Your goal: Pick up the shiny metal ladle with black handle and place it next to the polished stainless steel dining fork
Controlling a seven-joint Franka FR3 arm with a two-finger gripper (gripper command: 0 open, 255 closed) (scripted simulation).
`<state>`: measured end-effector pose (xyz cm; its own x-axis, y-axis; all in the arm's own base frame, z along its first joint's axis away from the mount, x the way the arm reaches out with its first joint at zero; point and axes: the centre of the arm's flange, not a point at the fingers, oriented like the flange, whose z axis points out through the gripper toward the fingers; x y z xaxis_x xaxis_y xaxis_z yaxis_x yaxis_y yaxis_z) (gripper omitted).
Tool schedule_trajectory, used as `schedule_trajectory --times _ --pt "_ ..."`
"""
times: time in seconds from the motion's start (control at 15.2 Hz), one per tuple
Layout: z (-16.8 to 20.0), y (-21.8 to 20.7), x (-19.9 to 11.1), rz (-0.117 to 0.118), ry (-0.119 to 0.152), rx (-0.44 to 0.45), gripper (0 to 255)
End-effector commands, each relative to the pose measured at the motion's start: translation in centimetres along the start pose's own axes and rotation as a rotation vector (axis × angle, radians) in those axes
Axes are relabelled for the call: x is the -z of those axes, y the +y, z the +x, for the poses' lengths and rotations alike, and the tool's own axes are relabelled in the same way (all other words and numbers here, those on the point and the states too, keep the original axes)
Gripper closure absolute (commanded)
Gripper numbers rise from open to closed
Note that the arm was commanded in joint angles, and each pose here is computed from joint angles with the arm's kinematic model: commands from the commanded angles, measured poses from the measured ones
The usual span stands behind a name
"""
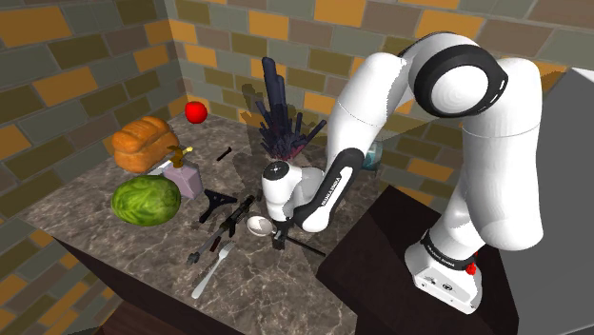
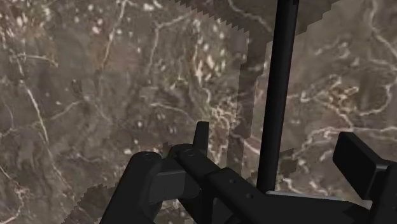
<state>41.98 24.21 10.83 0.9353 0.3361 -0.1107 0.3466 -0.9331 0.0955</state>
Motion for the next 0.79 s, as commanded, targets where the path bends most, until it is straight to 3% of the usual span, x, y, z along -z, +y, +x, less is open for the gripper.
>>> schedule_trajectory --times 0.0,0.07,0.33,0.73 --pt "0.0 0.0 0.0 0.000 0.000 0.000 0" --pt "0.0 0.0 0.0 0.000 0.000 0.000 0" --pt "0.0 0.0 5.0 0.000 0.000 0.000 0" --pt "0.0 0.0 5.0 0.000 0.000 0.000 0"
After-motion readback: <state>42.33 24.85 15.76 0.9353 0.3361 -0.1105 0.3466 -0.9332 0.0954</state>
